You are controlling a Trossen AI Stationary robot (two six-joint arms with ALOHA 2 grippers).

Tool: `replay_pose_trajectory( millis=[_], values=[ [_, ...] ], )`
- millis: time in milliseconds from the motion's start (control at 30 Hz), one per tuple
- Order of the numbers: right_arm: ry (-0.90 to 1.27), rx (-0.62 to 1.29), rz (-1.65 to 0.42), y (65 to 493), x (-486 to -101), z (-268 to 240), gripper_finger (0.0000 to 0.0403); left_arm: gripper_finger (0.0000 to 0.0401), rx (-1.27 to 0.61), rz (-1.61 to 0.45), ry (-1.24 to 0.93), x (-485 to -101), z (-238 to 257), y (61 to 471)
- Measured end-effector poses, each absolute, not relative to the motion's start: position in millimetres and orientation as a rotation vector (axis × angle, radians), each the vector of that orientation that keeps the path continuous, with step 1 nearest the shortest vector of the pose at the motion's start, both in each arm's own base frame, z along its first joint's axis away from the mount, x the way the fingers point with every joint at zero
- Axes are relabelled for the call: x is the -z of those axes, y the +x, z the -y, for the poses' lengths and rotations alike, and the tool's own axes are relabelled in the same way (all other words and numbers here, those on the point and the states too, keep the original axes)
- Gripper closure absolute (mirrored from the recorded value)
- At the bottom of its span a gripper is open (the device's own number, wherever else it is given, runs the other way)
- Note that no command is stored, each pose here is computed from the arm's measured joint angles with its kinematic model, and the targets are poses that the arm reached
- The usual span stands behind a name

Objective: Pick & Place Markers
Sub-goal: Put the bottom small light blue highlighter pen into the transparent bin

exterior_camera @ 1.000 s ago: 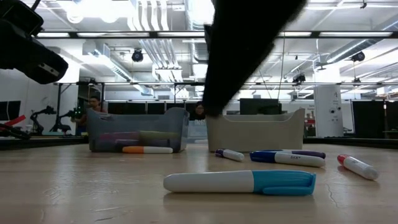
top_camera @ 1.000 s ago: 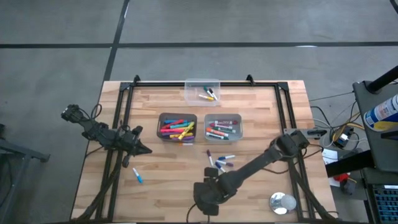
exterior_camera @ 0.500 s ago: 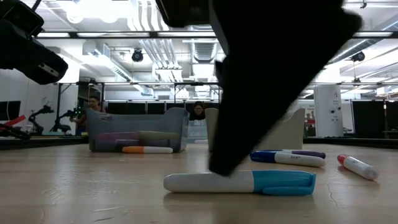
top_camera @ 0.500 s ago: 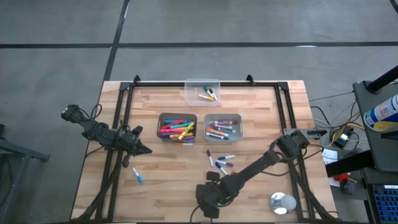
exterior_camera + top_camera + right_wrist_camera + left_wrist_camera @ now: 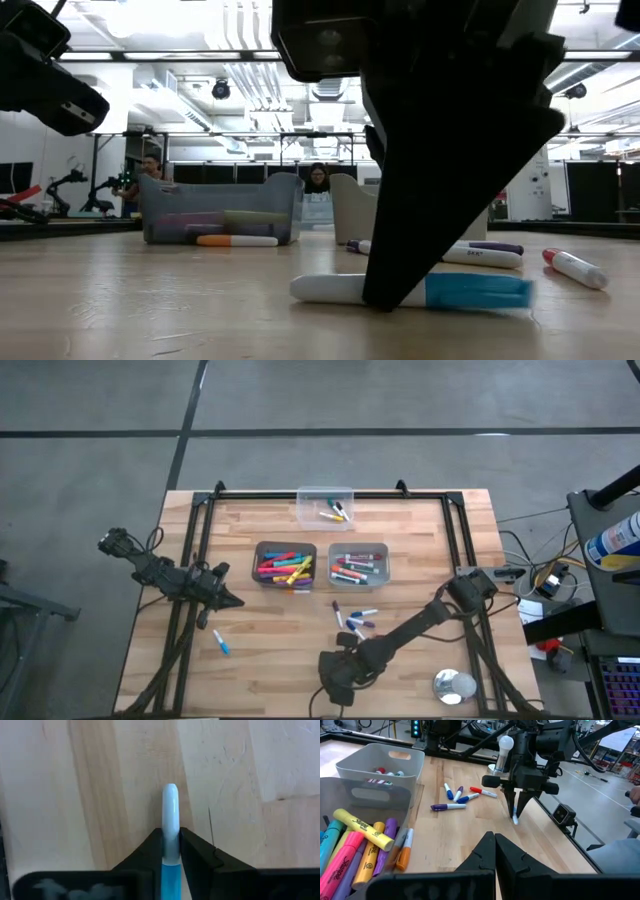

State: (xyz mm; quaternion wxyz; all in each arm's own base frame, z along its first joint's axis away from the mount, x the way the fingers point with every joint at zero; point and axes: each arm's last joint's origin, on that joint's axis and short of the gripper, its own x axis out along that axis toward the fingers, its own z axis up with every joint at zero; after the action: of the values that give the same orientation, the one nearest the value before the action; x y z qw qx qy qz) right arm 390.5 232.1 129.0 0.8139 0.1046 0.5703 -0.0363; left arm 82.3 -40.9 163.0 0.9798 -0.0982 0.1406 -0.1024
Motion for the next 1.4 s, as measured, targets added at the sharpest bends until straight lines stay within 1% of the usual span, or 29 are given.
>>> replay_pose_trajectory(
  millis=[100,200,367,567,700,900,1100,1267,1400],
  values=[
    [0.207,0.068,-1.212,394,-131,-229,0.0362,0.0401,0.206,-0.283,-0.197,-163,41,82],
    [0.191,0.046,-1.213,399,-135,-225,0.0376,0.0401,0.206,-0.283,-0.197,-163,41,82],
    [0.15,0.021,-1.17,416,-146,-213,0.0371,0.0401,0.206,-0.283,-0.197,-163,41,82],
    [0.097,0.004,-1.113,441,-175,-185,0.037,0.0401,0.206,-0.283,-0.197,-163,41,82],
    [0.063,0.023,-1.12,454,-202,-158,0.037,0.0401,0.206,-0.283,-0.197,-163,41,82],
    [0.018,0.053,-1.137,462,-244,-121,0.0369,0.0401,0.206,-0.283,-0.197,-163,41,82],
    [-0.057,0.134,-1.071,468,-285,-79,0.0369,0.0401,0.206,-0.283,-0.197,-163,41,82],
    [-0.088,0.187,-1.036,473,-303,-37,0.0369,0.0401,0.206,-0.283,-0.197,-163,41,82],
    [-0.072,0.262,-1.056,472,-305,11,0.0369,0.0401,0.206,-0.283,-0.197,-163,41,82]
  ],
)
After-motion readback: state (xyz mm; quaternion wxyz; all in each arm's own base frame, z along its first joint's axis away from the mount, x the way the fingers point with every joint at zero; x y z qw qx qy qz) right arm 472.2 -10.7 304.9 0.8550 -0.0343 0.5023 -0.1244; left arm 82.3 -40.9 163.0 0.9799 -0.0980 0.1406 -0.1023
